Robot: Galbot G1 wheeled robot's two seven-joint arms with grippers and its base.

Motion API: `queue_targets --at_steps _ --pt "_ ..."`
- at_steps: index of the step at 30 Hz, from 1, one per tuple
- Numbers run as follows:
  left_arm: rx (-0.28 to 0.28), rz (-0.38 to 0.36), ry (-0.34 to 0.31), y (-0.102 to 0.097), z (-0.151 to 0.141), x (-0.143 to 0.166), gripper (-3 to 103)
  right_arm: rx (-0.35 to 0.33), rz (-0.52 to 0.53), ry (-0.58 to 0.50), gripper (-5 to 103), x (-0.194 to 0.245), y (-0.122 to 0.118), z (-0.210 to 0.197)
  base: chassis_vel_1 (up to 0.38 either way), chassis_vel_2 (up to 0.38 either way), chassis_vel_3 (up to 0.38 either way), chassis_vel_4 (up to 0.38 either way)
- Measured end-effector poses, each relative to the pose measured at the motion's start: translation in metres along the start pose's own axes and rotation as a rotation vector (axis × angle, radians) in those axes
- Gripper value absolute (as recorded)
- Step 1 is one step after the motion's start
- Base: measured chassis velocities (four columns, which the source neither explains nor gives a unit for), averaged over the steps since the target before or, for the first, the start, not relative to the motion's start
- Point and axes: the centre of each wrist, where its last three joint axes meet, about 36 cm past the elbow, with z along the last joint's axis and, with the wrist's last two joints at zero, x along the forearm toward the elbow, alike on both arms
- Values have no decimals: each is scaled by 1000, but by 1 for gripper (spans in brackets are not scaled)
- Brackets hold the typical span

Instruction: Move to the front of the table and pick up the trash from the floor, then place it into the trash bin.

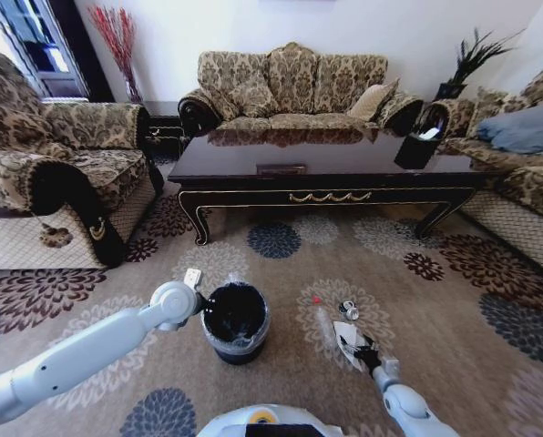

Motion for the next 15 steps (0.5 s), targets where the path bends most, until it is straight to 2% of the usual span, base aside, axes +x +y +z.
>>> queue_targets --at_steps 2,4,6,7,8,11,13,15 --pt "0 2 -1 0 -1 0 2 1 3 4 102 0 -2 1 0 0 0 0" --pt "0 3 -1 -1 -2 0 2 2 8 11 93 -1 -4 4 0 0 0 0" --pt "0 3 0 -1 -2 0 2 1 8 12 93 -2 -4 5 0 0 0 0" --pt "0 3 1 -2 -2 -1 2 2 7 17 83 -2 -4 7 0 0 0 0" --pt "0 3 1 -2 -2 -1 2 2 6 19 83 -2 -3 7 0 0 0 0" --pt "0 3 2 -3 -1 -2 2 5 1 27 67 -2 0 12 0 0 0 0" --pt "1 3 3 -3 -1 -2 2 5 1 27 67 -2 0 12 0 0 0 0" --pt "1 2 4 -3 -1 -2 2 4 -1 26 56 -2 2 13 0 0 0 0"
